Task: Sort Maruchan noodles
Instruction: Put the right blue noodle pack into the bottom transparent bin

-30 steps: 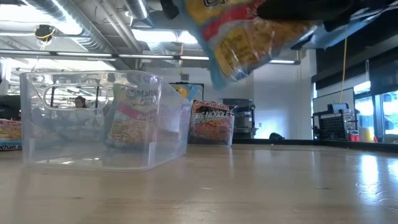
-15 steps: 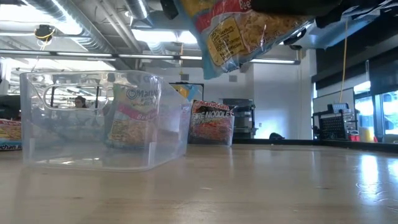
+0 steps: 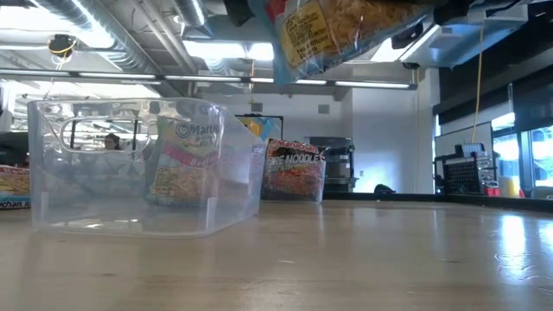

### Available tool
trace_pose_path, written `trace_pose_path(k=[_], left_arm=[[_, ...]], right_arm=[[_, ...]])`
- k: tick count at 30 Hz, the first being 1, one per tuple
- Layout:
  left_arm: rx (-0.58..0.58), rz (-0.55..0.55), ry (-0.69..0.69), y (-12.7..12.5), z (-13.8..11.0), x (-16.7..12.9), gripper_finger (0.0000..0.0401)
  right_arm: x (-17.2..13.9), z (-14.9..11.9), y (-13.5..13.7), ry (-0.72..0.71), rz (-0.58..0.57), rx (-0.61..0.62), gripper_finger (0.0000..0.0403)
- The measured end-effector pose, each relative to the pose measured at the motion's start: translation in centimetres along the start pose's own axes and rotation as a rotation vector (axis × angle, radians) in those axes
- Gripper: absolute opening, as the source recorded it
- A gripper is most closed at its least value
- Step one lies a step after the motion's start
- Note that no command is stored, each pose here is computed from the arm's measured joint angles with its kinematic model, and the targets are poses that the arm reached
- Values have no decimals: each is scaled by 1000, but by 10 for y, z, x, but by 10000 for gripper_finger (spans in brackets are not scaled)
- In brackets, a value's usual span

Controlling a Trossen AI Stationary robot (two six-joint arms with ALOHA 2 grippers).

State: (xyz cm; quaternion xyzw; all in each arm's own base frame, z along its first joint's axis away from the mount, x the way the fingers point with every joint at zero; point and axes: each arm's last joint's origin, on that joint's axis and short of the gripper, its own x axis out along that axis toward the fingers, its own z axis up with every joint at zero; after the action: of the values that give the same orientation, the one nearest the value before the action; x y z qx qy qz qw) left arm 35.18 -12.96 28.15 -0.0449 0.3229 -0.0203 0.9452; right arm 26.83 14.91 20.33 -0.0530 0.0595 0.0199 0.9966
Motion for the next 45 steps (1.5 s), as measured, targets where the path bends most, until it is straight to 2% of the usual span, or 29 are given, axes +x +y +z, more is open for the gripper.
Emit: trace_pose_path(k=[23,28,33,36,41,45], left_arm=[[24,1,11,1,-1,1,152],[24,-3,14,1,-1,1,126],[28,0,31,1,-3,1,121],[33,7,52,2,-5,1,120],[31,17,73,4,-6,-6,119],[48,38,126,7,-7,-29,119]], right_arm=[[3,4,-6,-40,16,34,125],[3,6,-6,-58,10,43,163],[3,7,-6,-62,5,43,227],[-3,13,-4,-62,18,36,252],[-20,30,-9,-53,16,30,265],[-38,34,-9,34,51,23,261]])
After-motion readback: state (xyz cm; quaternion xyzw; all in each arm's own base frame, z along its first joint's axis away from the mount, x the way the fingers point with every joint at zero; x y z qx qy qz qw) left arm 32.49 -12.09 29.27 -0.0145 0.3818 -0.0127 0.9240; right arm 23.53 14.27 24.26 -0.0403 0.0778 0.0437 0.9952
